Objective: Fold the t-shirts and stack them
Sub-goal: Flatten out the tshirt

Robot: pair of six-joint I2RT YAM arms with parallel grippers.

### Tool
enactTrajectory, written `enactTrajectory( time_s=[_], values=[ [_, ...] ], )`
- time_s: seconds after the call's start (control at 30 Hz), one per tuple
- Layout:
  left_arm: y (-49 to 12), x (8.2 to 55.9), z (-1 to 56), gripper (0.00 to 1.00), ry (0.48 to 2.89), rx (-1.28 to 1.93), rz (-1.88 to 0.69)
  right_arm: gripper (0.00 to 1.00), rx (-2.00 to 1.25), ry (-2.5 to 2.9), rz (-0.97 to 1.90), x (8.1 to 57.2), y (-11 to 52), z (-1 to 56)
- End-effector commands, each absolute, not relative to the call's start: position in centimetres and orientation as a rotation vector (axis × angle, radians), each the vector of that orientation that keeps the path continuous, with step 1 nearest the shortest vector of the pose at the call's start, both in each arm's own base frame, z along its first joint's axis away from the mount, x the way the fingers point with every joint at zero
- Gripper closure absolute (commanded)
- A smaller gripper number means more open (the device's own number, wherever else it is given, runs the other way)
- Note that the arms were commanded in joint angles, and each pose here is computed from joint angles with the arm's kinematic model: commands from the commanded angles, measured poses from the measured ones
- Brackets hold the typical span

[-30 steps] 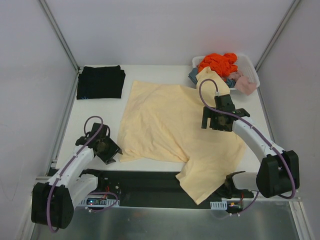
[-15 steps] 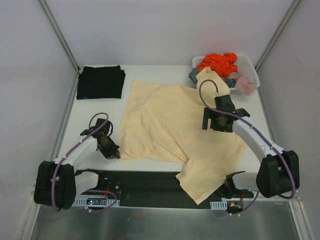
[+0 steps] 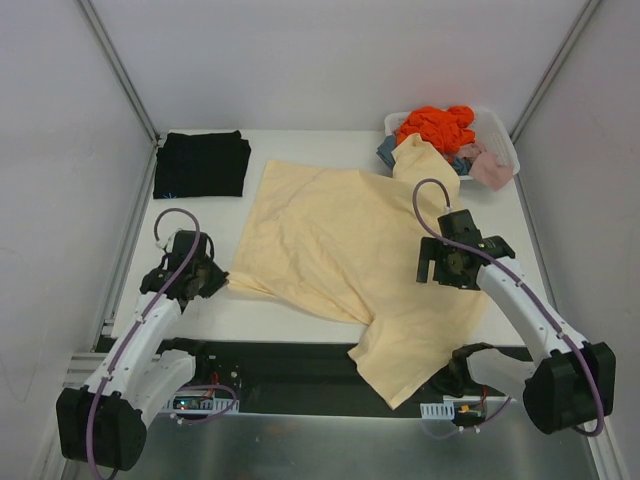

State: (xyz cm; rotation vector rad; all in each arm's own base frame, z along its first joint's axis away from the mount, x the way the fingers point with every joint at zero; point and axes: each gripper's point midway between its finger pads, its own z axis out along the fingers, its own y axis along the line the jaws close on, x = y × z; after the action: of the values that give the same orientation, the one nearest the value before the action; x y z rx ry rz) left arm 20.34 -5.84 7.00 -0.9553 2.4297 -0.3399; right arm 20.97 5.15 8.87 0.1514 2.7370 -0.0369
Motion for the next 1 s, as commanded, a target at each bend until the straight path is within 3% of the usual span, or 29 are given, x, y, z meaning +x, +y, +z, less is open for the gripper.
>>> enactTrajectory(
  time_s=[0.0, 0.23, 0.37, 0.57, 0.77, 0.87, 0.97],
  values=[
    [-3.4, 22.0, 11.2, 1.0, 2.286, -0.917, -0.214, 0.03, 0.246, 2.746, -0.173, 18.1, 2.7, 10.3],
    [-0.3, 24.0, 15.9, 1.0, 2.138, -0.84, -0.046, 0.03, 0.363, 2.854, -0.176, 16.0, 2.3, 8.8],
    [-1.3, 26.8, 19.7, 1.0, 2.056, -0.801, -0.138, 0.03, 0.407, 2.882, -0.15, 15.3, 2.3, 9.7],
    [-2.0, 28.0, 21.1, 1.0, 1.988, -0.744, -0.204, 0.03, 0.548, 2.99, 0.028, 12.2, 4.8, 7.3],
    [-4.3, 28.5, 21.8, 1.0, 1.977, -0.612, -0.346, 0.02, 0.599, 2.98, 0.175, 13.3, 6.7, 5.7],
    [-4.3, 28.4, 21.3, 1.0, 1.978, -0.624, -0.349, 0.11, 0.573, 2.997, 0.008, 15.0, 5.3, 4.5],
    [-3.5, 28.2, 20.6, 1.0, 1.967, -0.677, -0.312, 0.29, 0.535, 2.983, -0.13, 17.5, 4.1, 3.7]
  ],
)
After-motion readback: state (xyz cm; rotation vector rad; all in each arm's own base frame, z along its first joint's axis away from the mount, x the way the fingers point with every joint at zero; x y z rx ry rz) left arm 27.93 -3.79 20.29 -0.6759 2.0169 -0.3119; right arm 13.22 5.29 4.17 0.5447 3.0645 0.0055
